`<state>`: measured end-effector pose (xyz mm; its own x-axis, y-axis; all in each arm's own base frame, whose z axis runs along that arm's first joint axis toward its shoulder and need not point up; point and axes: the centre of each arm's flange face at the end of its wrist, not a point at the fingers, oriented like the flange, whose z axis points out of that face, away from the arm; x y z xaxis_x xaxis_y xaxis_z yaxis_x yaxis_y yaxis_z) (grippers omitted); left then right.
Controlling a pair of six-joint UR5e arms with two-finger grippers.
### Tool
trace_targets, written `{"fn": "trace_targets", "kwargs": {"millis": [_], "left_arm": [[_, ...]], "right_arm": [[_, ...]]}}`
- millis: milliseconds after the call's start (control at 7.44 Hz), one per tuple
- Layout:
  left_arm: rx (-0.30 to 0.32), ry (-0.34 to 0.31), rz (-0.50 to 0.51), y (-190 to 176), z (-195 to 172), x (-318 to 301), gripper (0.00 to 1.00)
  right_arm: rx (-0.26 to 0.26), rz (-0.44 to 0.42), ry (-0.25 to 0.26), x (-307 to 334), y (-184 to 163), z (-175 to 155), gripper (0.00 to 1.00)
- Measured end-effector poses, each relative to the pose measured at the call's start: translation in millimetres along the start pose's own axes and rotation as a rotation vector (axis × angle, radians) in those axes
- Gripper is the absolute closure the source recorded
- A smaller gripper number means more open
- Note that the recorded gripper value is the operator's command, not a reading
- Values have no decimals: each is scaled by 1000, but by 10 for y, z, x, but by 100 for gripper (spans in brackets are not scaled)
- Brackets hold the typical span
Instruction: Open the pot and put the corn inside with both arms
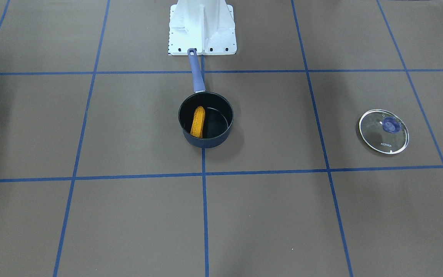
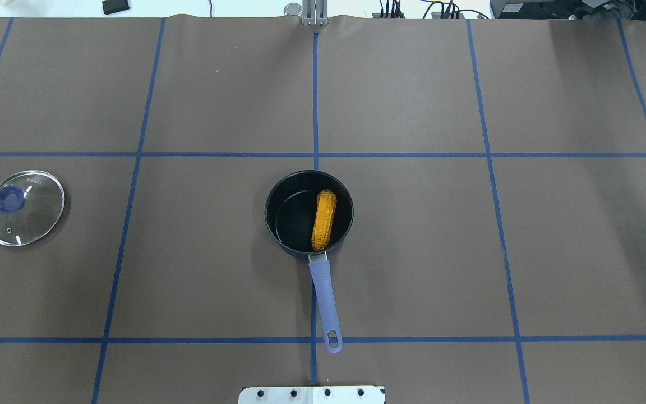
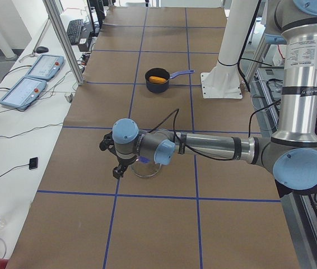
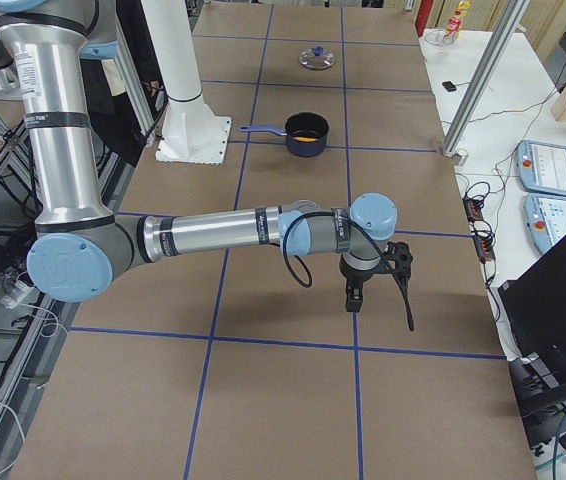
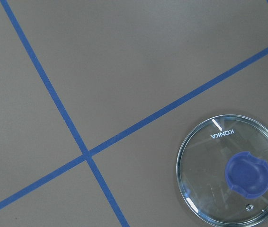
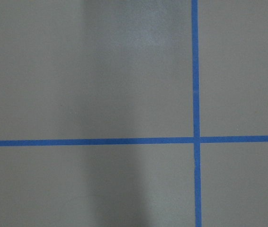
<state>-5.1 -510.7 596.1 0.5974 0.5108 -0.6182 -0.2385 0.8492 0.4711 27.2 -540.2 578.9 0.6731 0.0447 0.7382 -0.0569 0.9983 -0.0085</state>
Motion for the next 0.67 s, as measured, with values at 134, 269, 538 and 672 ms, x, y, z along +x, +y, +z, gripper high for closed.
{"fn": "trace_targets", "kwargs": {"millis": [134, 269, 538, 672], "left_arm": [[0, 0, 0, -3, -1, 4, 3], [0, 0, 0, -3, -2, 6, 3], [1, 0, -1, 0, -7, 9, 3], [2, 0, -1, 1, -12, 11, 3]], "right_arm": [[1, 3, 1, 0, 3, -5, 0], [5, 0, 0, -18, -13, -22, 0], [7, -8, -4, -39, -5, -37, 0], [7, -10, -4, -33, 18, -36, 0]]}}
